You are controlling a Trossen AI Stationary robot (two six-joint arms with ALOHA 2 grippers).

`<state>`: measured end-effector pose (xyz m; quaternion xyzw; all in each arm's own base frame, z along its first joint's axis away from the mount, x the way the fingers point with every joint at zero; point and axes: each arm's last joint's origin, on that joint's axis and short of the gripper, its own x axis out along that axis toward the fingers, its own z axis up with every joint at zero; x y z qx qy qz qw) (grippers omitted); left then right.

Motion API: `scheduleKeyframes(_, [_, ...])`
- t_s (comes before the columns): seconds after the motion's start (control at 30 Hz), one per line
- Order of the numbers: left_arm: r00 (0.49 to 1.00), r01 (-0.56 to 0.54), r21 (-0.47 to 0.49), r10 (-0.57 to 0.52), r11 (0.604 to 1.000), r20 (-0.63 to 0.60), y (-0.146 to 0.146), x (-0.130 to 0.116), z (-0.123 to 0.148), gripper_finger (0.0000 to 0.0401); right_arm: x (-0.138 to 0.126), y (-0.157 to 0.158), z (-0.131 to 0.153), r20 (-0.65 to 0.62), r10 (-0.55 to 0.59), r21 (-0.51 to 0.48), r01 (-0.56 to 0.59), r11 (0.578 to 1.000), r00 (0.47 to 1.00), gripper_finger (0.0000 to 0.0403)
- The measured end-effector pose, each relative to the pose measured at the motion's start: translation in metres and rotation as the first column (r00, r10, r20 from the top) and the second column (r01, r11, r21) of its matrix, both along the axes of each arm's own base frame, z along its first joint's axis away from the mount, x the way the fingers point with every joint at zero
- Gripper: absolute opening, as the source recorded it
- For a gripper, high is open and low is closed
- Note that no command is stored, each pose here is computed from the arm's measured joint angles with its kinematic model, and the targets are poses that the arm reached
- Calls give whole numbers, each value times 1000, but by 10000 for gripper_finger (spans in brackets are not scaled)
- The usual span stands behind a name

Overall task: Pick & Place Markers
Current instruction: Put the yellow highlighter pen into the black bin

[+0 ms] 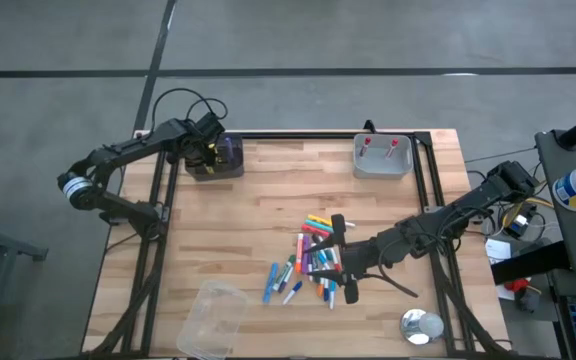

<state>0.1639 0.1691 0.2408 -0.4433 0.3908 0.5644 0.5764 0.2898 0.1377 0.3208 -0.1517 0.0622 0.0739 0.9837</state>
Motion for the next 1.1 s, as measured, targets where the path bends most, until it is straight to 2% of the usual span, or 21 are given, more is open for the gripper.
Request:
scheduleKeyframes(0.37, [1000, 2, 0, -2, 1000, -2, 0, 0, 0, 143, 0, 0, 0, 0, 2, -2, -2, 1000, 1000, 219])
scheduleKeyframes(0.8, [1000, -3, 0, 3, 1000, -5, 0, 0, 0, 147, 0, 0, 0, 0, 2, 0, -2, 1000, 1000, 219])
scheduleKeyframes(1.1, [1000, 2, 11, -2, 1000, 4, 2, 1, 12, 147, 0, 0, 0, 0, 1, 1, -1, 1000, 1000, 219])
